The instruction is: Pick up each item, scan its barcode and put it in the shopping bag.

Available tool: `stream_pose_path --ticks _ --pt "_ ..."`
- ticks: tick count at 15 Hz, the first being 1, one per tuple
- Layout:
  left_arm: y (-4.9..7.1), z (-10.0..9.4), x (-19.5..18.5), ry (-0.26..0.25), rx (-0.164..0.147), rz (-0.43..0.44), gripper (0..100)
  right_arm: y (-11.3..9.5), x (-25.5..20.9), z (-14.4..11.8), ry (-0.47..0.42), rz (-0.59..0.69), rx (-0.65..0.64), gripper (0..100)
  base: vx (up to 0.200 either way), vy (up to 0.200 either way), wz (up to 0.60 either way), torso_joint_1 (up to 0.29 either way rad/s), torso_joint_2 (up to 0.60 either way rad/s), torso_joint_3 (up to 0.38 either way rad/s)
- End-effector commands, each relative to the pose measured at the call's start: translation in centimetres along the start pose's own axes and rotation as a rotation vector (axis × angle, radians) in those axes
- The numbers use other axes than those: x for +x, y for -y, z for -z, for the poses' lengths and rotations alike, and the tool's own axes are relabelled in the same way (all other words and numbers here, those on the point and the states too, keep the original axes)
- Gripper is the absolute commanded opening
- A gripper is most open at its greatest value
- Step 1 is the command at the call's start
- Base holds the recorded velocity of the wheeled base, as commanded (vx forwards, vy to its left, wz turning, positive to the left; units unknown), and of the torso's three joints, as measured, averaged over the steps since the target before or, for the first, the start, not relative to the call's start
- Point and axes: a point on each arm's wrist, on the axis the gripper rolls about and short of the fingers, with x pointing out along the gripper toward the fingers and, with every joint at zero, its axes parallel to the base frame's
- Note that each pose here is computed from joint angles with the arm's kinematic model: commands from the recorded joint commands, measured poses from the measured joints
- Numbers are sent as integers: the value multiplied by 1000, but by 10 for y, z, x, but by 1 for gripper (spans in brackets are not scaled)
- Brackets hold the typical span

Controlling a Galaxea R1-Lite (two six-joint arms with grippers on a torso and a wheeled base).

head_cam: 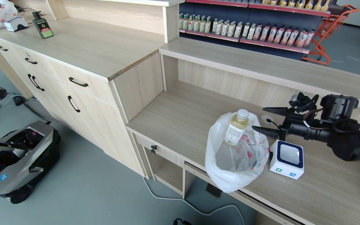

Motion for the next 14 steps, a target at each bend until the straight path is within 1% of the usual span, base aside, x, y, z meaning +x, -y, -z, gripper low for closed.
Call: stream_pose_path --ticks 1,3,4,5,6,7,8,9,10,11,12,13,14 --pt "0 0 0 0 0 0 100 -5 -64 -63 36 122 -105 100 0 0 0 0 0 0" --pt "0 0 0 0 0 0 100 -4 -86 -89 36 196 -142 100 0 0 0 0 0 0" --pt "0 0 0 0 -1 0 100 0 -94 -102 8 314 -161 100 0 0 0 0 0 0" --pt "0 0 0 0 0 0 100 2 -100 -115 -37 465 -151 100 0 0 0 0 0 0" --pt "0 0 0 0 0 0 100 0 -109 -132 -99 625 -99 100 0 0 -600 -2 7 2" --pt "0 0 0 0 0 0 100 -1 -113 -139 -135 688 -70 100 0 0 -600 7 2 2" --pt "0 0 0 0 0 0 100 -4 -126 -157 -233 847 13 100 0 0 -600 2 2 2" --pt "0 0 0 0 0 0 100 -7 -133 -165 -276 978 98 100 0 0 -600 -2 2 7" --pt "0 0 0 0 0 0 100 -8 -136 -167 -296 1061 149 100 0 0 -600 12 2 -12" --pt "0 0 0 0 0 0 100 -6 -141 -161 -369 1285 281 100 0 0 -600 2 2 2" --pt "0 0 0 0 0 0 100 -6 -145 -151 -433 1416 348 100 0 0 -600 -2 2 12" --pt "0 0 0 0 0 0 100 -3 -150 -142 -486 1509 395 100 0 0 -600 2 2 2" --pt "0 0 0 0 -1 0 100 2 -157 -120 -572 1607 473 100 0 0 -600 2 -2 7"
